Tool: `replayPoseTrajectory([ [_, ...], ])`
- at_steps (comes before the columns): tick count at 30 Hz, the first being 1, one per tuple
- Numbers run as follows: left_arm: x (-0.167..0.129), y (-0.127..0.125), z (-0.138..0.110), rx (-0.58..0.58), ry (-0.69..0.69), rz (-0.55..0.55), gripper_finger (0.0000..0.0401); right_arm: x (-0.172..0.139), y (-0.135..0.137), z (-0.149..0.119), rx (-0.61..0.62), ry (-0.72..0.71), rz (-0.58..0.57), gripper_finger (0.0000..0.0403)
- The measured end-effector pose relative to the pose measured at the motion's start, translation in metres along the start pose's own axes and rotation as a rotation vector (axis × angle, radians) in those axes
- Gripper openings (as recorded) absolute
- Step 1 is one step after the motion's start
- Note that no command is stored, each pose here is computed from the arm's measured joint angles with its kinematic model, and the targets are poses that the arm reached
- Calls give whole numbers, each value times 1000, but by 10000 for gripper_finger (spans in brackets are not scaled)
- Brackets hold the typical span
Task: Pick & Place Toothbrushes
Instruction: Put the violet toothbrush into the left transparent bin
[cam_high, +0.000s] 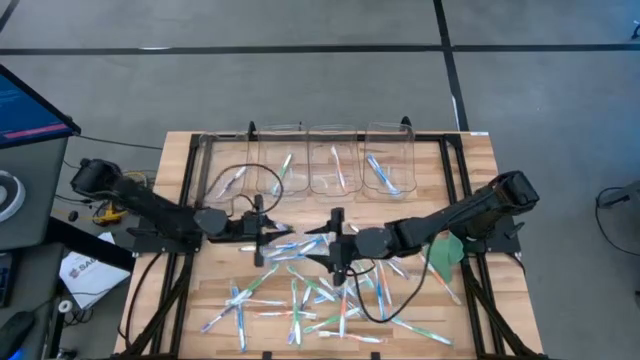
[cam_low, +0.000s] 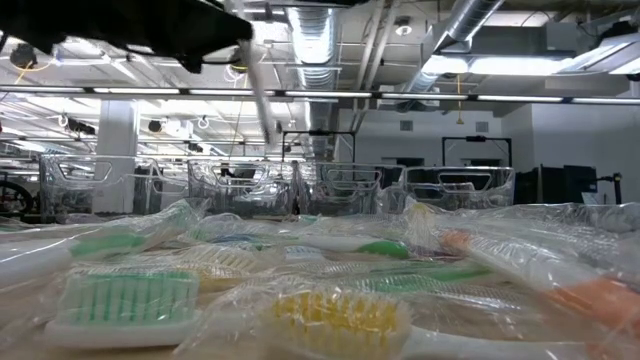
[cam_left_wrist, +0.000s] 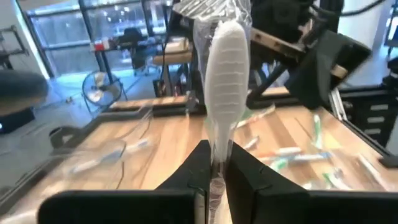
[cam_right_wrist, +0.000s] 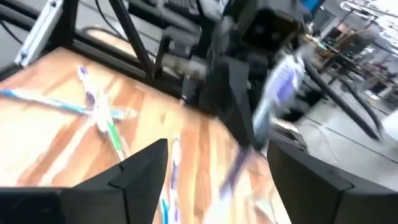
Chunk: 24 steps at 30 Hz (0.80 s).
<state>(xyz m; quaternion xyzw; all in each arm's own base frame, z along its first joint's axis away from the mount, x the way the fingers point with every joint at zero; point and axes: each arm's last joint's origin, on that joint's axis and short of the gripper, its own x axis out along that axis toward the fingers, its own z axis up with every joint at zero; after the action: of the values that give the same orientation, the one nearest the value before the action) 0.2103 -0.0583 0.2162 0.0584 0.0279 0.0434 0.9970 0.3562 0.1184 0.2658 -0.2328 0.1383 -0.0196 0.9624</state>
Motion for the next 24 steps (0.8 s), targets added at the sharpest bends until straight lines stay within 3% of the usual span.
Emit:
replayPoseTrajectory([
  [4, -26, 8, 12, 15, 45, 37, 17, -17, 4, 8, -5, 40, -48, 270],
  [9, -54, 19, 31, 38, 59, 144, 17, -27, 11, 12, -22, 44, -26, 270],
  [16, -77, 42, 79, 184, 248, 450, 17, -27, 11, 12, -22, 47, -25, 270],
  [24, -90, 73, 111, 105, 453, 626, 17, -23, 3, 4, 43, 104, -36, 270],
])
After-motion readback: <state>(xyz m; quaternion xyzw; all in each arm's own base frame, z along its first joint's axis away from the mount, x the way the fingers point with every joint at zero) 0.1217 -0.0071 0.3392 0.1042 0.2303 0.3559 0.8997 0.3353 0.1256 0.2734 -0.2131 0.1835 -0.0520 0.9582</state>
